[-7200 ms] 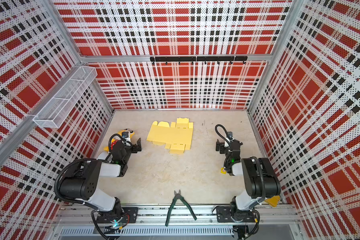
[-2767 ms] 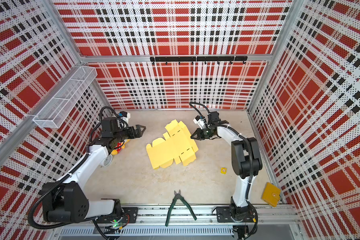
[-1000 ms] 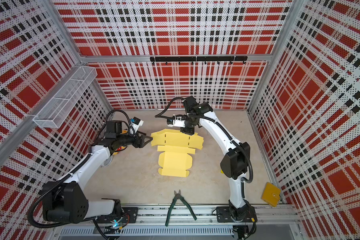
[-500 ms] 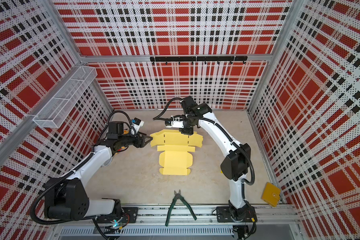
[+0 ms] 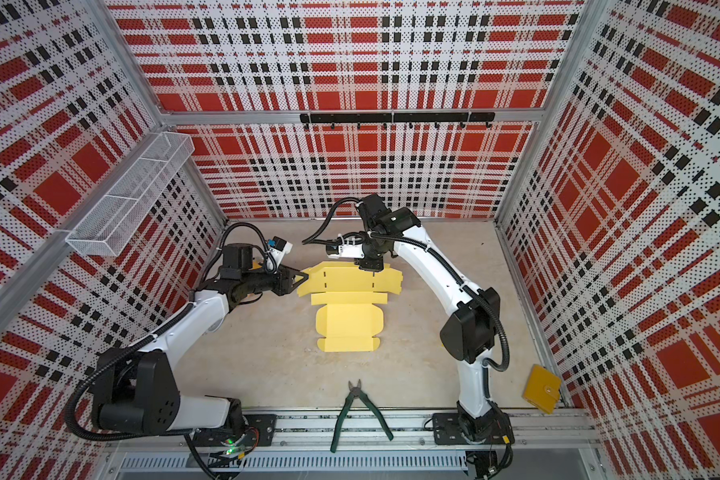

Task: Fold the paper box

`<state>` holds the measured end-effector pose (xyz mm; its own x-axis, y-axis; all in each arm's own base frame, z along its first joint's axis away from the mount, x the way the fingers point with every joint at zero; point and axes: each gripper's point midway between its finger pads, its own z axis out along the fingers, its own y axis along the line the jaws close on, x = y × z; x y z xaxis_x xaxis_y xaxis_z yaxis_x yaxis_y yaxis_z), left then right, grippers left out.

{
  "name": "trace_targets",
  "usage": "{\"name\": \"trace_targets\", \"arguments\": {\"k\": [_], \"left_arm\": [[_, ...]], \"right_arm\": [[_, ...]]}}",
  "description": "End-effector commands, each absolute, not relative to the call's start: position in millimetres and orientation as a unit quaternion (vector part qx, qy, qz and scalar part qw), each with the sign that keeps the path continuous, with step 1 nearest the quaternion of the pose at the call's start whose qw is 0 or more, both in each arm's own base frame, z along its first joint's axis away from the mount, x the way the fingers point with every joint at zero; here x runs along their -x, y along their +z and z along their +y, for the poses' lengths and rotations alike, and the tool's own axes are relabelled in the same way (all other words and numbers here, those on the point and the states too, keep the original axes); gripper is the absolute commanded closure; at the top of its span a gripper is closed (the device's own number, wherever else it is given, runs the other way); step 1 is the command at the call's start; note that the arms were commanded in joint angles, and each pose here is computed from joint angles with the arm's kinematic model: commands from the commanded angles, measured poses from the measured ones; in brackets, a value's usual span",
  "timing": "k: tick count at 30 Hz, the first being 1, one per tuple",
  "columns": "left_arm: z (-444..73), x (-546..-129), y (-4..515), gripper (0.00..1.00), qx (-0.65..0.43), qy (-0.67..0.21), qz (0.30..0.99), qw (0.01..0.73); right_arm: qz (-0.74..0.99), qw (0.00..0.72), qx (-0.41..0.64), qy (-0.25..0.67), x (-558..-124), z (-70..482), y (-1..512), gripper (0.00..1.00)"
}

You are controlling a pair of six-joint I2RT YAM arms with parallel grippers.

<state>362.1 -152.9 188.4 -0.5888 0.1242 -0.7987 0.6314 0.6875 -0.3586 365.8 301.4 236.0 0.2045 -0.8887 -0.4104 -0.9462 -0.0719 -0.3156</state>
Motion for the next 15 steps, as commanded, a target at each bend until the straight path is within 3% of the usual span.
{"name": "trace_targets", "arguments": {"k": [1,6,8,9,13,15], "left_arm": [[-159,-364,197,0.70,-0.232,-0.337,0.821,0.399],[-159,-362,197,0.87,-0.233,-0.340,0.819,0.399],[-157,-364,197,0.89,-0.230,-0.333,0.822,0.401],[-156,-365,197,0.89,-0.228,-0.329,0.823,0.403],[-150,-372,194,0.89,-0.212,-0.311,0.832,0.407],[-146,-379,195,0.94,-0.196,-0.304,0.834,0.416]], "right_arm": [[0.607,0.287,0.739,0.056,-363,308,250,1.00],[0.610,0.292,0.734,0.056,-365,310,252,1.00],[0.616,0.298,0.728,0.053,-367,310,254,0.70],[0.618,0.304,0.724,0.050,-367,310,258,0.60],[0.619,0.349,0.700,0.063,-361,315,284,0.27],[0.625,0.390,0.671,0.081,-358,320,306,0.12]]}}
